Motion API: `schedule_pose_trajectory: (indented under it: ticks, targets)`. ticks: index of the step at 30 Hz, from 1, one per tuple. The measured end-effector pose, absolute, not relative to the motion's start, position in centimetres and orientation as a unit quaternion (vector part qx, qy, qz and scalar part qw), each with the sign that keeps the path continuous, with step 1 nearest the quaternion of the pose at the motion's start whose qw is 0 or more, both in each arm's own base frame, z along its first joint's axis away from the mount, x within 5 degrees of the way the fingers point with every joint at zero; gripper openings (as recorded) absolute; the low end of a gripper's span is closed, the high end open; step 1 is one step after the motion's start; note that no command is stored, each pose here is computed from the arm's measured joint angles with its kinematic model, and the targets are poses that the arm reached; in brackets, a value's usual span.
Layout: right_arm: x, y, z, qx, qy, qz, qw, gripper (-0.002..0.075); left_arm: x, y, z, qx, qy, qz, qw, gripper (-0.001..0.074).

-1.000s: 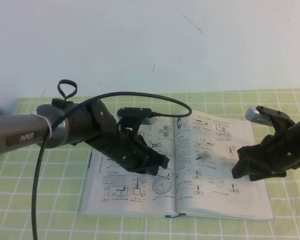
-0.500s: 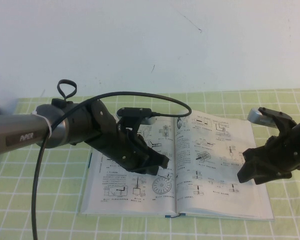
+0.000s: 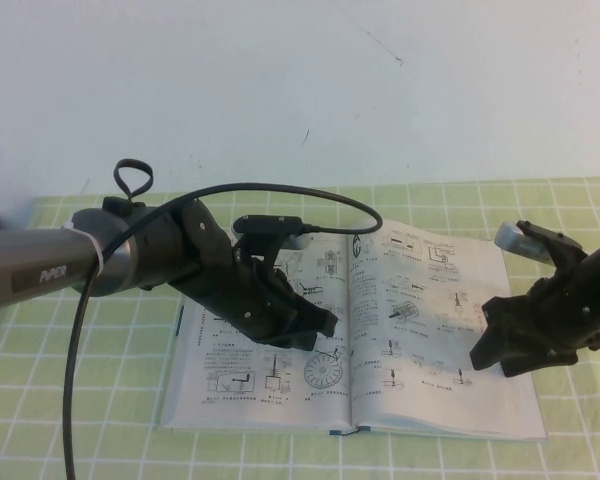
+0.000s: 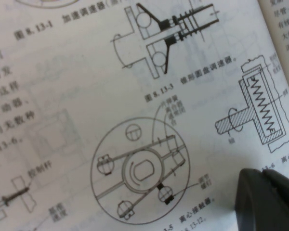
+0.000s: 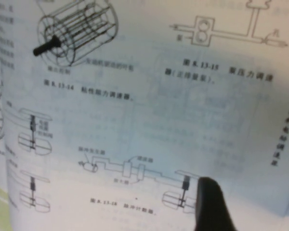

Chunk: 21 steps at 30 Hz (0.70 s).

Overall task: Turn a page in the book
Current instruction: Open the closed book

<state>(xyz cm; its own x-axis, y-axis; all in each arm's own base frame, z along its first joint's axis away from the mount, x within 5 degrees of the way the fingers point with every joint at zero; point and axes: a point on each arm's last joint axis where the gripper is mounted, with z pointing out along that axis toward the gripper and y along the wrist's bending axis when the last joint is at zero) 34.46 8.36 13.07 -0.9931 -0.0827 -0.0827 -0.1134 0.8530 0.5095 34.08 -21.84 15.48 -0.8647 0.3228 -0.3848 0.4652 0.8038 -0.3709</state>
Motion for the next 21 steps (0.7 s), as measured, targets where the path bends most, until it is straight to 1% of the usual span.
schedule_pose_trajectory:
  ticks: [7,21]
  targets:
    - [34.73,9.10,12.99,-0.042,0.950,0.308,0.037,0.0367,34.07,-21.84,15.48,0.210,0.937,-0.232,0.153,-0.0004]
    - [34.86,9.41,12.99,-0.036,0.944,0.325,0.043,0.0367,34.06,-21.84,15.48,0.210,0.937,-0.232,0.152,-0.0004]
